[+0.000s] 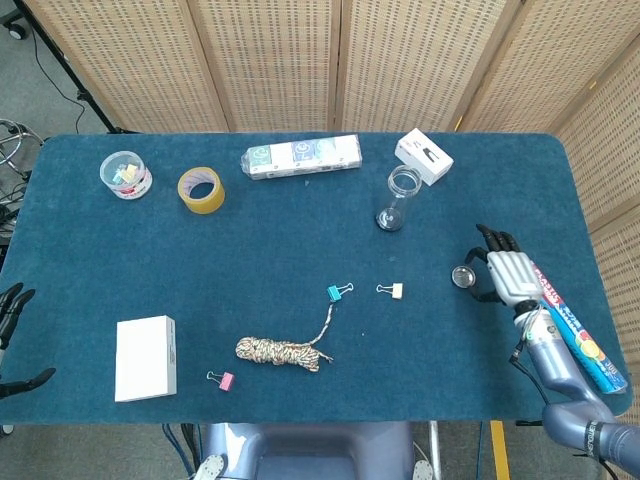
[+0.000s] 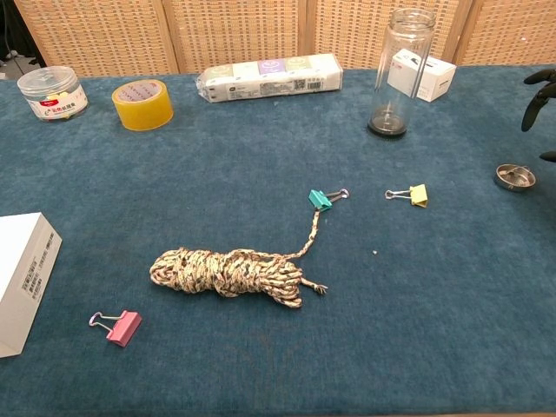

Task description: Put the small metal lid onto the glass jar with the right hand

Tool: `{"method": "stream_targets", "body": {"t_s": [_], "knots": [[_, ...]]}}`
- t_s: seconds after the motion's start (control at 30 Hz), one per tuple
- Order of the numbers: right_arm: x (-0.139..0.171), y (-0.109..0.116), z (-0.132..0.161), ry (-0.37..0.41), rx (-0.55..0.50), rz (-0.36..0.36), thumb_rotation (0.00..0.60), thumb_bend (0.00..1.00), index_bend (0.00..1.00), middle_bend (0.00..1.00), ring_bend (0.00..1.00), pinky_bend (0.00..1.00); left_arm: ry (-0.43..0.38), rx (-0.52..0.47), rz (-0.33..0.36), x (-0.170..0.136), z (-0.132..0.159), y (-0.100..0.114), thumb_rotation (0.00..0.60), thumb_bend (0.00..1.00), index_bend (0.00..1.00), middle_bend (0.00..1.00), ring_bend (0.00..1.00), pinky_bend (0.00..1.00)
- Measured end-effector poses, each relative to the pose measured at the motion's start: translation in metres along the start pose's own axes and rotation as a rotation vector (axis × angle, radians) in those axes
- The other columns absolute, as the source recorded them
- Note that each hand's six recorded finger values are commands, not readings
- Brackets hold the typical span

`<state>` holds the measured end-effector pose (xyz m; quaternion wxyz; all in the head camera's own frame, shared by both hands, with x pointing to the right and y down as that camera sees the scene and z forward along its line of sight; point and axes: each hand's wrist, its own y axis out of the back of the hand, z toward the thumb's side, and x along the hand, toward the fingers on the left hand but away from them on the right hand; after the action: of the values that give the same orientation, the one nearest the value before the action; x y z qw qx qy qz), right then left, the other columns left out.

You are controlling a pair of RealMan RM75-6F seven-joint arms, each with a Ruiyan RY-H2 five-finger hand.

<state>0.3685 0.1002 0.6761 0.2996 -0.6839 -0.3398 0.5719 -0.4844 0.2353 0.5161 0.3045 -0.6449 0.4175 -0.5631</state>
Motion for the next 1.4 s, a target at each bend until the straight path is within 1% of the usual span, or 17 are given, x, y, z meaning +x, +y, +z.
{"method": "stream_targets", "body": {"t_s": [0.1,0.33,0.53,0.83,1.4], "knots": [[-0.003,-0.005,-0.002,-0.012,0.014,0.004,0.600,0.40,0.40,0.00,0.00,0.00,-0.002,0.004,-0.003,0.000,0.001,-0.001,0.600,0.00,0.00,0.00,0.00,0.00],[-0.008,-0.020,-0.004,-0.028,0.019,0.017,0.600,0.40,0.41,0.00,0.00,0.00,0.002,0.003,-0.001,0.001,0.001,-0.001,0.600,0.00,0.00,0.00,0.00,0.00],[-0.015,-0.028,-0.005,-0.035,0.021,0.018,0.600,0.40,0.44,0.00,0.00,0.00,0.004,0.002,-0.001,0.001,0.000,-0.001,0.600,0.00,0.00,0.00,0.00,0.00],[-0.025,-0.040,-0.004,-0.046,0.028,0.029,0.600,0.40,0.44,0.00,0.00,0.00,0.009,-0.006,0.001,0.001,-0.001,0.000,0.600,0.00,0.00,0.00,0.00,0.00],[-0.032,-0.047,-0.009,-0.064,0.036,0.043,0.600,0.40,0.48,0.00,0.00,0.00,0.012,-0.016,0.005,0.002,-0.003,0.003,0.600,0.00,0.00,0.00,0.00,0.00]]}}
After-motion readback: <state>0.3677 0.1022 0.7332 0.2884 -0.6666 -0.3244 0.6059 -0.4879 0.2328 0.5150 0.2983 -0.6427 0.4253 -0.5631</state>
